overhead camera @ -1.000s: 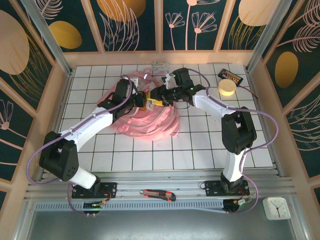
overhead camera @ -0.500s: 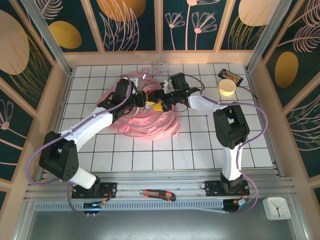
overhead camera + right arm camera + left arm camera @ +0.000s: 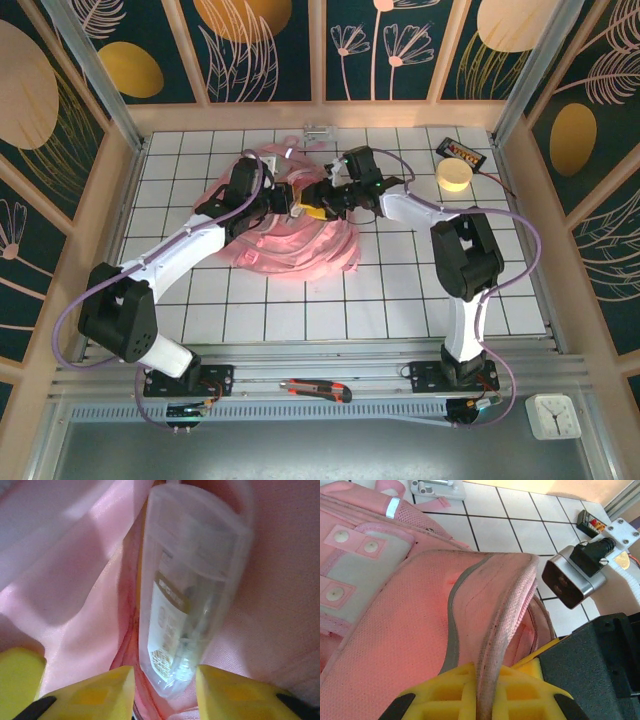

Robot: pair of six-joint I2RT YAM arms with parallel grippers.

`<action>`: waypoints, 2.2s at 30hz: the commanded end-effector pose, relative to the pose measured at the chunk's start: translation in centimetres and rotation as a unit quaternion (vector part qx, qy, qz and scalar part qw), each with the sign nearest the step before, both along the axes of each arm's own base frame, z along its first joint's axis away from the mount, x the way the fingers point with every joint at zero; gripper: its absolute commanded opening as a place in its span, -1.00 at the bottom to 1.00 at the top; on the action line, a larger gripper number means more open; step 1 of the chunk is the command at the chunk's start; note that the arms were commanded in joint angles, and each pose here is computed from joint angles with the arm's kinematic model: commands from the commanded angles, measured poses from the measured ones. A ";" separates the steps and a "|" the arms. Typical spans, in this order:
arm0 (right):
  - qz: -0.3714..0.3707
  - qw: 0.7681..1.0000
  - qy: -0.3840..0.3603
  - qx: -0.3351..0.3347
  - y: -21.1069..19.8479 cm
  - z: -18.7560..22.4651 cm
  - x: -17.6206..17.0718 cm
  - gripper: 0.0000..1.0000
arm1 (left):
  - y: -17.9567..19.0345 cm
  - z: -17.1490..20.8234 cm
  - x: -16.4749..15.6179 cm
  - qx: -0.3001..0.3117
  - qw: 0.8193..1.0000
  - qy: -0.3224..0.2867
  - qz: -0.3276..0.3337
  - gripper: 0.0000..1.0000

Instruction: Pack the student bag

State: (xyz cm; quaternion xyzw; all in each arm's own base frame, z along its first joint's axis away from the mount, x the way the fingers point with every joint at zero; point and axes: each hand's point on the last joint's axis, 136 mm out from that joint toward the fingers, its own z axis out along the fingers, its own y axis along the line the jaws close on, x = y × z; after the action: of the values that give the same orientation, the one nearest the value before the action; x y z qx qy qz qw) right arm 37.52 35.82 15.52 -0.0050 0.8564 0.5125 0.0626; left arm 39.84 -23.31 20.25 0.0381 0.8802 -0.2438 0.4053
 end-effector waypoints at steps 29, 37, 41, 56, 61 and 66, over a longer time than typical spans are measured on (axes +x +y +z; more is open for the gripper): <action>0.018 0.998 -0.054 -0.006 1.8 3.7 0.5 -0.01 | -0.2 5.2 1.0 -0.055 0.995 -0.087 -0.009 -1.00; -0.018 0.994 -0.088 -0.054 -3.7 5.7 -2.0 0.40 | -0.2 4.8 0.9 -0.059 0.995 -0.080 -0.010 -1.00; -0.055 0.992 -0.090 -0.071 -6.9 5.5 -2.5 0.45 | -0.7 4.5 0.9 -0.067 0.995 -0.070 -0.018 -0.29; -0.082 0.962 -0.083 -0.248 -8.5 2.9 -1.2 0.55 | 4.2 4.9 -2.1 -0.034 0.997 -0.050 0.045 0.97; -0.064 0.961 -0.097 -0.252 -5.5 3.9 -0.4 0.62 | 7.8 1.9 -3.8 -0.052 0.994 -0.006 0.096 0.97; -0.059 0.955 -0.085 -0.278 -4.3 2.4 0.5 0.63 | 11.1 -1.8 -4.5 -0.107 0.982 0.061 0.142 0.95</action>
State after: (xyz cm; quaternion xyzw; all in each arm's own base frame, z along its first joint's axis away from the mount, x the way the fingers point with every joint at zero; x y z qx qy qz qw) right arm 37.67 32.19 19.56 -0.0173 0.9403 0.2929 0.1723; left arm 36.16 -13.26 20.40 -0.0964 0.8646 -0.2522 0.4238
